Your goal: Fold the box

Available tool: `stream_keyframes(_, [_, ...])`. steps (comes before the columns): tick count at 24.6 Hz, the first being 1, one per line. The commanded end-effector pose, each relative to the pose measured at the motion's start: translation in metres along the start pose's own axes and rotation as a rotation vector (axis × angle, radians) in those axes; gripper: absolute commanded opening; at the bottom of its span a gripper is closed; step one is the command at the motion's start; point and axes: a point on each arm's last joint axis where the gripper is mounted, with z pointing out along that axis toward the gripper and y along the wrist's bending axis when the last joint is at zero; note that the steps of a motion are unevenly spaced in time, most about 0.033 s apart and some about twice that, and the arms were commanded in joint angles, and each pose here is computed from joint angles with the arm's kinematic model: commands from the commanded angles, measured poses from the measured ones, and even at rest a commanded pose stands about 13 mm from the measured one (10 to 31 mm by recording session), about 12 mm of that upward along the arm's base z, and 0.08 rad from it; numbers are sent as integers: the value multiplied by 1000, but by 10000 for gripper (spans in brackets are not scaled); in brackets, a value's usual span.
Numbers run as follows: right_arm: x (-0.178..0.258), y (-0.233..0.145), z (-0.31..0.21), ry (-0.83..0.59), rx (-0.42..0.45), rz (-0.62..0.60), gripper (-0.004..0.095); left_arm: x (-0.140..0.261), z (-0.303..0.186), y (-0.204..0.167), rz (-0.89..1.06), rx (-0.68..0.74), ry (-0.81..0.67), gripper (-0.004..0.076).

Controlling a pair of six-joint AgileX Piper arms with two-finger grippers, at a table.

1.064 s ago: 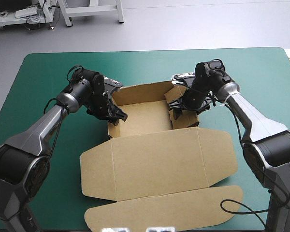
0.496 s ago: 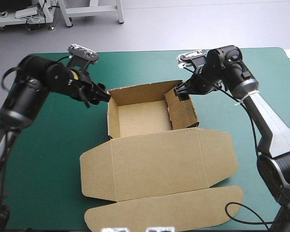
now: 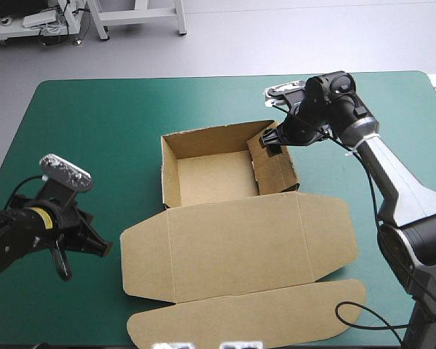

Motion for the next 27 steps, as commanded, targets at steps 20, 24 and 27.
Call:
stream_keyframes(20, [-38,-99,-19,-203,232,19,-18,38,35,-13,-34,50,114,-9])
stream_keyframes(24, [-24,-176,-47,-289,307,184,-18,39,35,-13,-34,51,125,-9])
stream_keyframes(27, [0,-229,-56,-275,371,296,-18,39,35,-13,-34,52,129,-9])
